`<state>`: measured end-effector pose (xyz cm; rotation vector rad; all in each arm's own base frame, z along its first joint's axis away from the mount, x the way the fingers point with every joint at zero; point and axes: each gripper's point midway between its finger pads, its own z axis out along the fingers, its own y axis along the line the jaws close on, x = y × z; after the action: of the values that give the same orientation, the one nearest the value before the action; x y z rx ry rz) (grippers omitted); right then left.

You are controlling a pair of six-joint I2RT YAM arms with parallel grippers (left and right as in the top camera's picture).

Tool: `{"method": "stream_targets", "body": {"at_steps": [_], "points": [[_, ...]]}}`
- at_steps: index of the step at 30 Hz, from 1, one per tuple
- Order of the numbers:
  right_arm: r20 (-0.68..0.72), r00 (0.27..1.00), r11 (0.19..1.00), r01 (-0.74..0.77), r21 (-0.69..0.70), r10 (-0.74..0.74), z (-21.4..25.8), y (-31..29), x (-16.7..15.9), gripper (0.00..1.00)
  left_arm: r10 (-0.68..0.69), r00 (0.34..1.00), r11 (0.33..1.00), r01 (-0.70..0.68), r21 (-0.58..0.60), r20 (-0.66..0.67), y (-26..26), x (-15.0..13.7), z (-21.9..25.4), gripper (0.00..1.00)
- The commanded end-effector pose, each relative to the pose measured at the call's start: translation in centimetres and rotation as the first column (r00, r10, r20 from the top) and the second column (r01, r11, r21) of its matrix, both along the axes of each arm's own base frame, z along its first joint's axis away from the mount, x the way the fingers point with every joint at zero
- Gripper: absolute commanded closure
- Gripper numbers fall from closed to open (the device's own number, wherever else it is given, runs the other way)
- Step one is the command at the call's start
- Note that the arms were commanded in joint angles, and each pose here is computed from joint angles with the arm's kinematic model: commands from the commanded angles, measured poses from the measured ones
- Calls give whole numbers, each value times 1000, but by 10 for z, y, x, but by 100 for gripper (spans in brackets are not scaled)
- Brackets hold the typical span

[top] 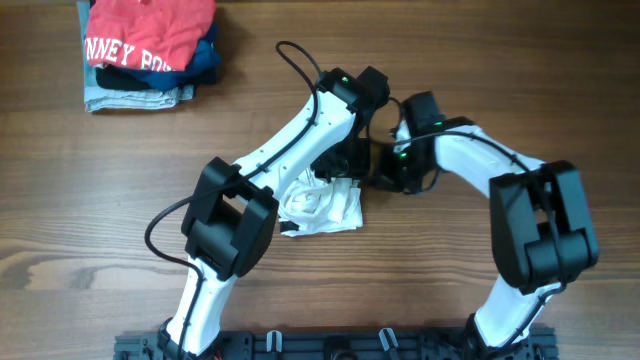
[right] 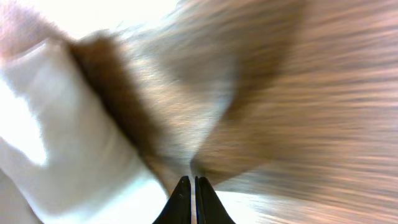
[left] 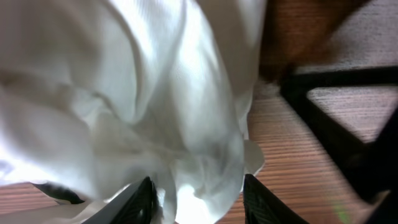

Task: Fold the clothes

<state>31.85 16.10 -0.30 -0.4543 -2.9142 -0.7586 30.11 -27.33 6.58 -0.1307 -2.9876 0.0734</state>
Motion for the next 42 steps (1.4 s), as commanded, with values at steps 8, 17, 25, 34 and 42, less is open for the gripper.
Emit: {"method": "stream_targets", "body": {"at_steps": [8, 17, 25, 34, 42], "points": [[260, 966, 1000, 0, 27, -7, 126, -50, 18, 37, 279, 885, 951, -203, -231, 372, 88, 60, 186, 0], [358, 919, 985, -175, -3, 165, 163, 78, -37, 31, 693, 687, 715, -694, -85, 219, 294, 58, 151, 0], [381, 841, 922, -321, -218, 383, 100, 138, -45, 33, 787, 603, 607, -795, 12, 132, 343, 37, 67, 0], [454, 641, 783, -463, -414, 619, 125, 178, -57, 28, 788, 609, 608, -793, 44, 93, 339, 24, 28, 0], [302, 535, 609, -613, -504, 789, 69, 181, -77, 45, 787, 608, 608, -793, 39, 100, 340, 26, 28, 0]]}}
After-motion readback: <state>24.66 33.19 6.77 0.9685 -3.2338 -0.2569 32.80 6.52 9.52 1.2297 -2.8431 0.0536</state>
